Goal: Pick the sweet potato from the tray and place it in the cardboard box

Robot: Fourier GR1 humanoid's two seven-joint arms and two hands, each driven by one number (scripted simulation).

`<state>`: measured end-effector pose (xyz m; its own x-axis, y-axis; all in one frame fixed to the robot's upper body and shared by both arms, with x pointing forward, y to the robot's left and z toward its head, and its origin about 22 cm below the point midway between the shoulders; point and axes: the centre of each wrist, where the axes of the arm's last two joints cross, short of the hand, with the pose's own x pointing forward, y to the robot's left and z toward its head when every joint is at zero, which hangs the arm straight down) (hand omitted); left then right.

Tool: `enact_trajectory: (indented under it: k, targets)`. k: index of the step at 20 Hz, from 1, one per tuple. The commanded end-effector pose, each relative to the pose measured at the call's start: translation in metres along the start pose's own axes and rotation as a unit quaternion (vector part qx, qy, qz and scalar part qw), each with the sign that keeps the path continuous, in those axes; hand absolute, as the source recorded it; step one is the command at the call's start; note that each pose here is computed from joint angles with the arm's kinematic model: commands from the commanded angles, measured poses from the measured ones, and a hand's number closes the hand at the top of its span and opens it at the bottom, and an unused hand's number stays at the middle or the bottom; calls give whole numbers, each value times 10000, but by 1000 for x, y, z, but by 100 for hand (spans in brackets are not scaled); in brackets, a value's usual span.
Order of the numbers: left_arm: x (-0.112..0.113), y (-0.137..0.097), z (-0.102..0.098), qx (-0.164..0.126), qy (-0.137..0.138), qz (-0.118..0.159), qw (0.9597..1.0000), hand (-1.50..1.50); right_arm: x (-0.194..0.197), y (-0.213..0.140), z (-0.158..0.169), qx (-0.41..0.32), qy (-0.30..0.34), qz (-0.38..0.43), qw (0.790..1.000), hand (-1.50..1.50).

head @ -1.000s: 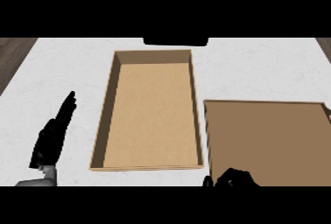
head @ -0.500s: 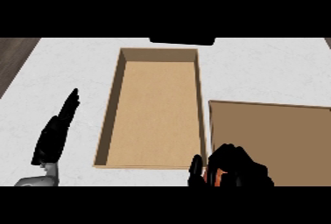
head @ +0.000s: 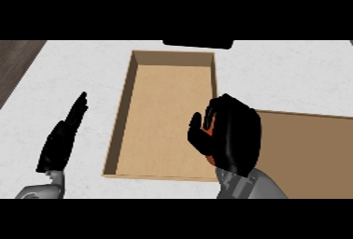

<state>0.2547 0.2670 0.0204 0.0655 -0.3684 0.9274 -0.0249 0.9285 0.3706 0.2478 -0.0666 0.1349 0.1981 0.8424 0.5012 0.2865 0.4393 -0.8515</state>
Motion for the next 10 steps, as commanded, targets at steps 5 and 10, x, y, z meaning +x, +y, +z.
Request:
enact_trajectory:
  k: [5,10]
  targets:
    - [5,-3,-3,-55,23,-5,10000,0,29,33,-68,368,1269,-349,9906,-150]
    - [-10,-2,9,-125,109,47,9999,0,35,45,-92,89,1188,-937,9884,-150]
